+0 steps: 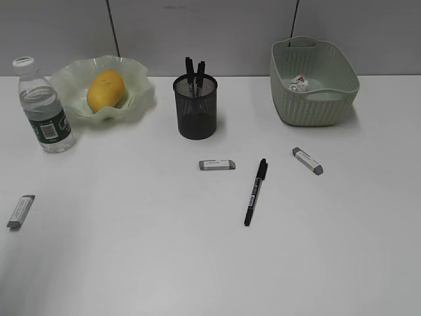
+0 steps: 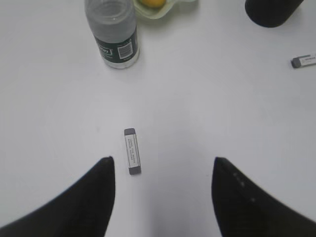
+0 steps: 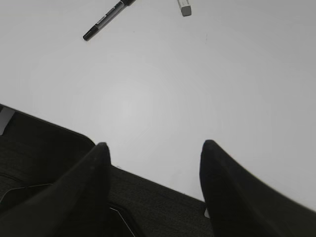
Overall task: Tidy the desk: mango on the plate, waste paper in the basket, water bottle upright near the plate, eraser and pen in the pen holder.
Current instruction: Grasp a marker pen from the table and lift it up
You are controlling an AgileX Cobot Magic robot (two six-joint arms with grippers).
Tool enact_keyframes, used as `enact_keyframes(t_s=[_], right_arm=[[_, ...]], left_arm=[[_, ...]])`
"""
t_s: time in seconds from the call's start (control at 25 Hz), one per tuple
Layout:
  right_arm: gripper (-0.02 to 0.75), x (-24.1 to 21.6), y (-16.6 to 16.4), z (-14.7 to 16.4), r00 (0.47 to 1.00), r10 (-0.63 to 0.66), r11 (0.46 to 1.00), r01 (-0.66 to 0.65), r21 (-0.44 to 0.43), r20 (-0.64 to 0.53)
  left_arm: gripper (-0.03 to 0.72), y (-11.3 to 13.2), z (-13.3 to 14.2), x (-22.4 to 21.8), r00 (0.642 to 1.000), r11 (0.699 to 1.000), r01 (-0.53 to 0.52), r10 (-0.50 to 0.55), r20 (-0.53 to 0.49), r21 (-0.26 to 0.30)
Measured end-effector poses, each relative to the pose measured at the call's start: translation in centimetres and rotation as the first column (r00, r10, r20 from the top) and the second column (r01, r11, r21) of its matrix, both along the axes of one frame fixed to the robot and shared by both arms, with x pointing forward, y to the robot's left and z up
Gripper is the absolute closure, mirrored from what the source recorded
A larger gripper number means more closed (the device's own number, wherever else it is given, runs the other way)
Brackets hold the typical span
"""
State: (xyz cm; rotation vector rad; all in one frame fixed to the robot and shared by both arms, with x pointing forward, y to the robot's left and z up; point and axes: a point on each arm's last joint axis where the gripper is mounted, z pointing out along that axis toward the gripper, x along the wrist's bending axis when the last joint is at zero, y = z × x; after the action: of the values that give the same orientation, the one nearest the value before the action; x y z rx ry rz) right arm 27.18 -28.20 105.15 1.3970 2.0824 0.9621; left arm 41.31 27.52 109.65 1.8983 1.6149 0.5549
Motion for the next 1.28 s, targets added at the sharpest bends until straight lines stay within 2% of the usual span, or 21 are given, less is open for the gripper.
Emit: enact_keyframes(t_s=[0.08, 0.16, 0.28, 0.44, 0.52, 0.64, 0.76, 1.0, 1.08, 1.28], right_arm=[[0.280, 0.0, 0.0, 0.0, 1.000, 0.000, 1.000, 0.000, 0.000, 0.000], [0.280, 0.0, 0.0, 0.0, 1.000, 0.000, 1.000, 0.000, 0.000, 0.000], [0.280, 0.0, 0.0, 0.0, 1.000, 0.000, 1.000, 0.000, 0.000, 0.000], [0.280, 0.0, 0.0, 0.0, 1.000, 0.000, 1.000, 0.000, 0.000, 0.000], [0.280, 0.0, 0.0, 0.0, 1.000, 0.000, 1.000, 0.000, 0.000, 0.000], [0.280, 0.0, 0.0, 0.0, 1.000, 0.000, 1.000, 0.000, 0.000, 0.001], [0.280, 0.0, 0.0, 0.1, 1.000, 0.000, 1.000, 0.000, 0.002, 0.007], [0.280, 1.1, 0.3, 2.2, 0.990, -0.019, 0.998, 0.010, 0.061, 0.141], [0.280, 2.3, 0.8, 2.3, 0.992, -0.027, 0.998, 0.019, 0.066, 0.126], [0.280, 6.8, 2.4, 1.6, 0.998, -0.058, 0.996, 0.059, 0.064, -0.015]], left_arm=[[0.218, 0.3, -0.2, -2.8, 0.998, 1.000, -0.002, 0.003, 0.070, -0.012], [0.218, 0.6, 0.0, -5.9, 0.984, 1.000, -0.001, 0.006, 0.176, -0.027], [0.218, 0.8, -0.2, -9.2, 0.960, 0.999, 0.005, 0.010, 0.280, -0.052], [0.218, 1.1, -0.3, -13.2, 0.929, 0.998, 0.024, 0.001, 0.371, -0.063], [0.218, 1.2, -0.5, -14.5, 0.923, 0.998, 0.028, -0.005, 0.386, -0.055], [0.218, 1.4, -1.1, -15.7, 0.929, 0.999, 0.031, -0.014, 0.370, -0.042], [0.218, 1.4, -2.5, -15.7, 0.953, 0.999, 0.032, -0.022, 0.303, -0.029], [0.221, 1.5, -3.4, -15.7, 0.968, 1.000, 0.022, -0.020, 0.250, -0.005], [0.226, 1.5, -3.6, -15.7, 0.971, 1.000, 0.022, -0.021, 0.240, -0.003], [0.230, 1.5, -3.7, -15.7, 0.973, 1.000, 0.022, -0.021, 0.232, 0.000]])
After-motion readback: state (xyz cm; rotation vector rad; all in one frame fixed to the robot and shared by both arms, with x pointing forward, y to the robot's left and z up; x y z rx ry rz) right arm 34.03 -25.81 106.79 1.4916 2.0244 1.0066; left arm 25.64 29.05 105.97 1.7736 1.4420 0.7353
